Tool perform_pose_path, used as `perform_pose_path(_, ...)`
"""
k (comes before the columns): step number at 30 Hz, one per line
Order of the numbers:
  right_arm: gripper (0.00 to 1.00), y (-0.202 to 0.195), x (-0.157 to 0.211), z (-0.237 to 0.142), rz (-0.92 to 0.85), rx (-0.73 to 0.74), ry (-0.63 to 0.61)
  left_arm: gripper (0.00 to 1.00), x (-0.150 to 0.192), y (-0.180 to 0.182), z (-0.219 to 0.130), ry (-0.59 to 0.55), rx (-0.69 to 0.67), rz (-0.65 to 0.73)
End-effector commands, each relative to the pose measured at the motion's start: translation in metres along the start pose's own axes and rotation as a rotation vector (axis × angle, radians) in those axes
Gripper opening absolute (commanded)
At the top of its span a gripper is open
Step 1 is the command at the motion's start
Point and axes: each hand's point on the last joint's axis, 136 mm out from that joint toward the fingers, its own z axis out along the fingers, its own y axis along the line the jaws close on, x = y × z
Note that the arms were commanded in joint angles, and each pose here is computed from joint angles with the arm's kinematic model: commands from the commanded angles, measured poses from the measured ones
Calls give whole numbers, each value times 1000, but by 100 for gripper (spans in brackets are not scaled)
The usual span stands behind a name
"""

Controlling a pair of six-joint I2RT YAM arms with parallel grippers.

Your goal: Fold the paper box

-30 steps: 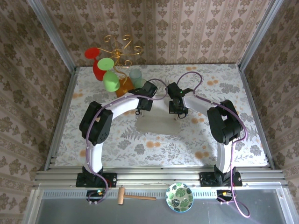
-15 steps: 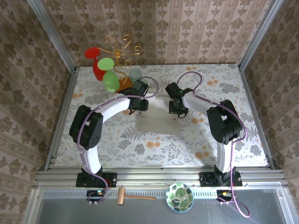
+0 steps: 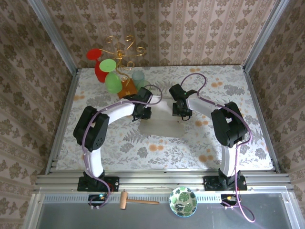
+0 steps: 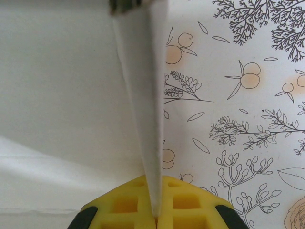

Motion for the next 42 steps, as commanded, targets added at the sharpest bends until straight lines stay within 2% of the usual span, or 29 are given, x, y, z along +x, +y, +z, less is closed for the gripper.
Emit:
perform_pose_path(1,0,-10,18,14,-14,46,84,12,12,4,11,34,-58,37)
perform_pose_path(5,0,-9,18,13,-14,43,85,0,12,7,12,25,-99,53)
perform_pose_path(9,0,-8,18,9,-7,31,92,0,11,8,9,18,-123,55)
perform_pose_path(13,18,-4,20,1,20,-11,92,0,9,7,7,15,-139,57)
perform_pose_path(17,25,1,26,-1,38,-46,106,0,10,4,8,18,-138,61)
perform_pose_path(25,23,0,36,3,53,-52,136,0,9,3,8,17,-137,62)
perform_pose_path(32,30,0,37,-10,91,-88,111,0,8,2,6,7,-138,55)
perform_pose_path(42,33,3,38,-19,133,-134,103,0,7,0,5,-1,-141,63)
